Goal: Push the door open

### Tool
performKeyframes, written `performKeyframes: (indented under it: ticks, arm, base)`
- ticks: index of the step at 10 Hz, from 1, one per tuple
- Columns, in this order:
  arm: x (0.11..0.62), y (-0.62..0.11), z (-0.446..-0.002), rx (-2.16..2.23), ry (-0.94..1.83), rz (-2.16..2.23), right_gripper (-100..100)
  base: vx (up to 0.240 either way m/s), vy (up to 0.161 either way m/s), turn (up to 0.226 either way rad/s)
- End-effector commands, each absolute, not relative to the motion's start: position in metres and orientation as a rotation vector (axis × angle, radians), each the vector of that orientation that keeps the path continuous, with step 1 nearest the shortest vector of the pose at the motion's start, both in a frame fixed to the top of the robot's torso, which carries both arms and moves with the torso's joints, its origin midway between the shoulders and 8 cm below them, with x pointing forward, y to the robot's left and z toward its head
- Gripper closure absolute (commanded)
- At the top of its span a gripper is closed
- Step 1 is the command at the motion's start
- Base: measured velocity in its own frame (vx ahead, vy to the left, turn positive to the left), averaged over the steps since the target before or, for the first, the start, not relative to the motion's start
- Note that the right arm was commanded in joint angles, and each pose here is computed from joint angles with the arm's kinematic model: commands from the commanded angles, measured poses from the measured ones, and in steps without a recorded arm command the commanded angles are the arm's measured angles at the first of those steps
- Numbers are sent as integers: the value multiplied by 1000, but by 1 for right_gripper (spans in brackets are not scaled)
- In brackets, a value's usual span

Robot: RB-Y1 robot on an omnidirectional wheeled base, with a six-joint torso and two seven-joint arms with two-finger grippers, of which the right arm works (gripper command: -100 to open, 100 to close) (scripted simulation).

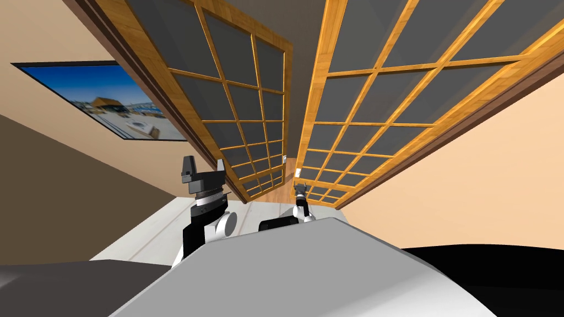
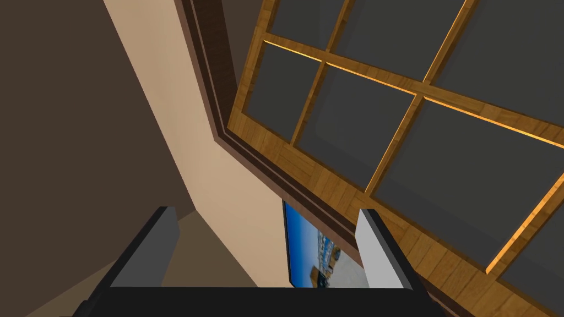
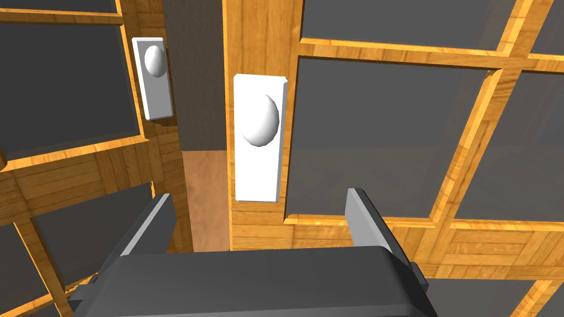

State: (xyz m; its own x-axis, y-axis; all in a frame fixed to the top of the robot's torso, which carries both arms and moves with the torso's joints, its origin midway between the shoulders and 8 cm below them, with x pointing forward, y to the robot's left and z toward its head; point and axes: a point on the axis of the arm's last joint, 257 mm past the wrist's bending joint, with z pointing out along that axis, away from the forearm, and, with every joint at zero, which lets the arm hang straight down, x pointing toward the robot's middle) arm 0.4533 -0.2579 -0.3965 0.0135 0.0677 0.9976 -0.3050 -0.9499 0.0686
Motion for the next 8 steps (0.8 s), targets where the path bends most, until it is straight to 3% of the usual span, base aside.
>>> performKeyframes:
  ticks: [1,4,8]
  arm:
    - [453,-255,-397,2044,-300,2043,-100]
    - [454,-272,-396,2026,-284,2037,-100]
    - [454,-294,-393,2001,-265,2025,-100]
  base:
    - [-15,0,14]
    - [19,-6,10]
    - [188,-51,21]
